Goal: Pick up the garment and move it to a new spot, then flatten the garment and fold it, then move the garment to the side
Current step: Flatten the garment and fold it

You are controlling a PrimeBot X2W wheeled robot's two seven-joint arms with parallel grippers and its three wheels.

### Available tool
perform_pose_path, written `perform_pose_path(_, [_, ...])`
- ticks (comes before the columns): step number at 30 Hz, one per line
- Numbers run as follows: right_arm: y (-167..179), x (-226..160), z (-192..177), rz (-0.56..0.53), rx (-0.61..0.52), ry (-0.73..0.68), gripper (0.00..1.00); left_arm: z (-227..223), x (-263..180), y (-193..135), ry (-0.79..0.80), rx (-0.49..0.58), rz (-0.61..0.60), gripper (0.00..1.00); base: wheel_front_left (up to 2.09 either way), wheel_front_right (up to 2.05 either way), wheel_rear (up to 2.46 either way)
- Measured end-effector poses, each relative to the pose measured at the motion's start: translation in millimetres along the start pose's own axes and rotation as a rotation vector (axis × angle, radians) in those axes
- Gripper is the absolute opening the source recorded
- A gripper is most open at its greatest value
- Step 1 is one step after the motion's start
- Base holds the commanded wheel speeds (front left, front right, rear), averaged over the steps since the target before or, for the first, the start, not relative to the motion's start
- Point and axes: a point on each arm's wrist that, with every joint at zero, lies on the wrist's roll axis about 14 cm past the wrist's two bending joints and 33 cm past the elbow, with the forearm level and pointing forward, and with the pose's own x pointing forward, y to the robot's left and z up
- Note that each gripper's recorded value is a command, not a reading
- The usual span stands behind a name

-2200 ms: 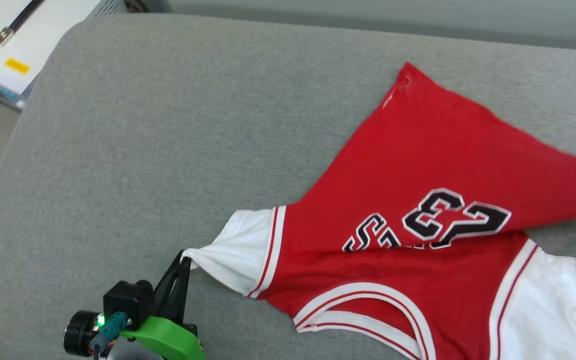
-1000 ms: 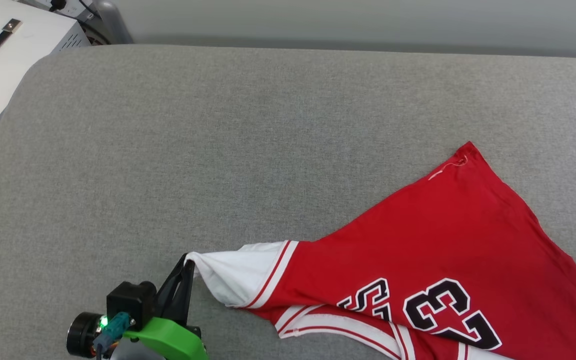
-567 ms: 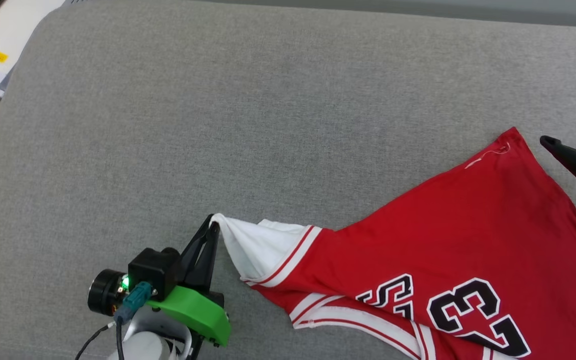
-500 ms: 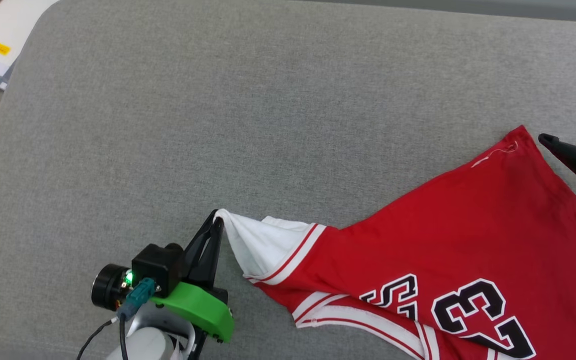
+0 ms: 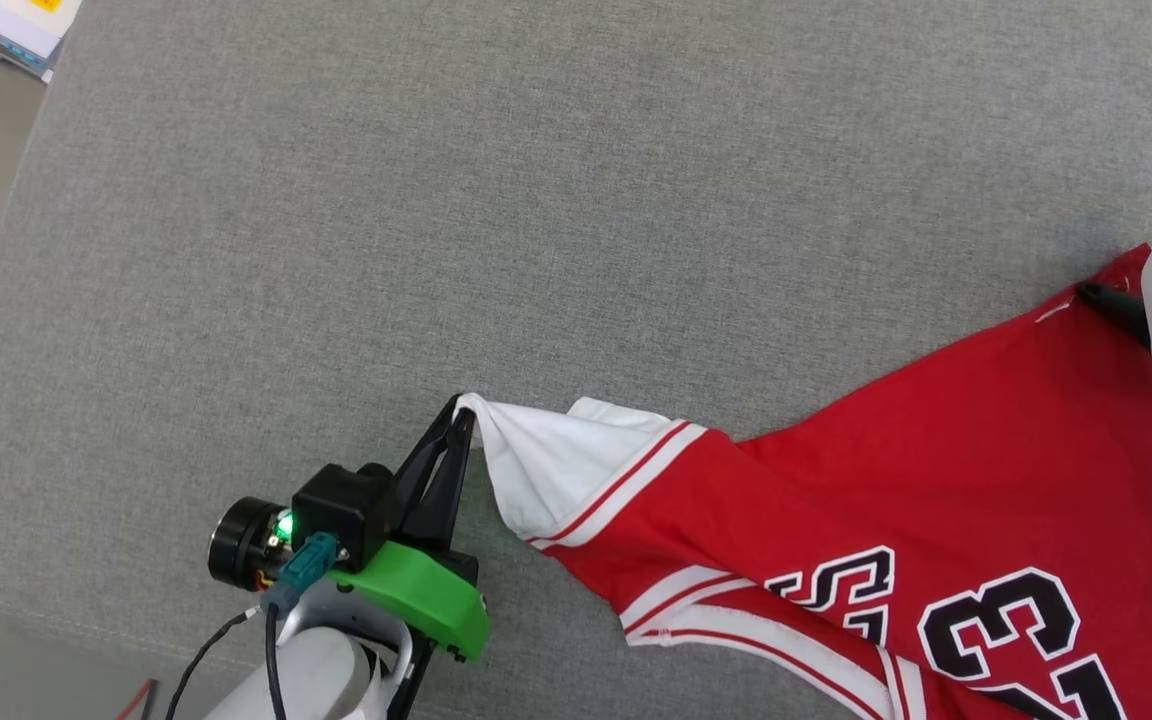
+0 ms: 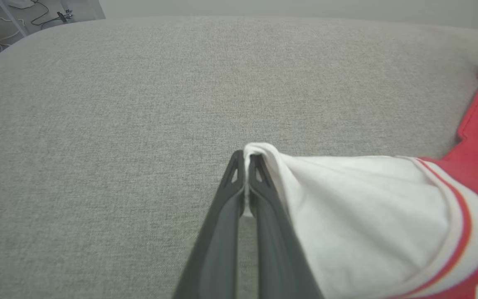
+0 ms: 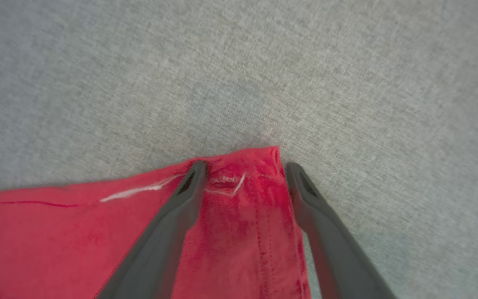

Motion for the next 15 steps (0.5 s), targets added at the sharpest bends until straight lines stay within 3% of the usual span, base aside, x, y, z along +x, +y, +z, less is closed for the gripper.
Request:
perform_pose_path(1, [0,0,1,0.004,0.002,-0.013,0.0,-1,0,1,0.002,0.001,0.002,0.0,0.0,0.0,0.0])
perform_pose_path(9, [4,-20,26,0.009,0.022,-0.223,0.0,8,-2,-2,-0.03,0.016,-0.016,0.0,0.0,0.0,0.0])
perform_pose_path(15, [1,-69,58,-0.018,0.026,-0.453,0.0,34,-9,-4,-0.102,0.056,-0.044,0.0,0.0,0.0,0.0])
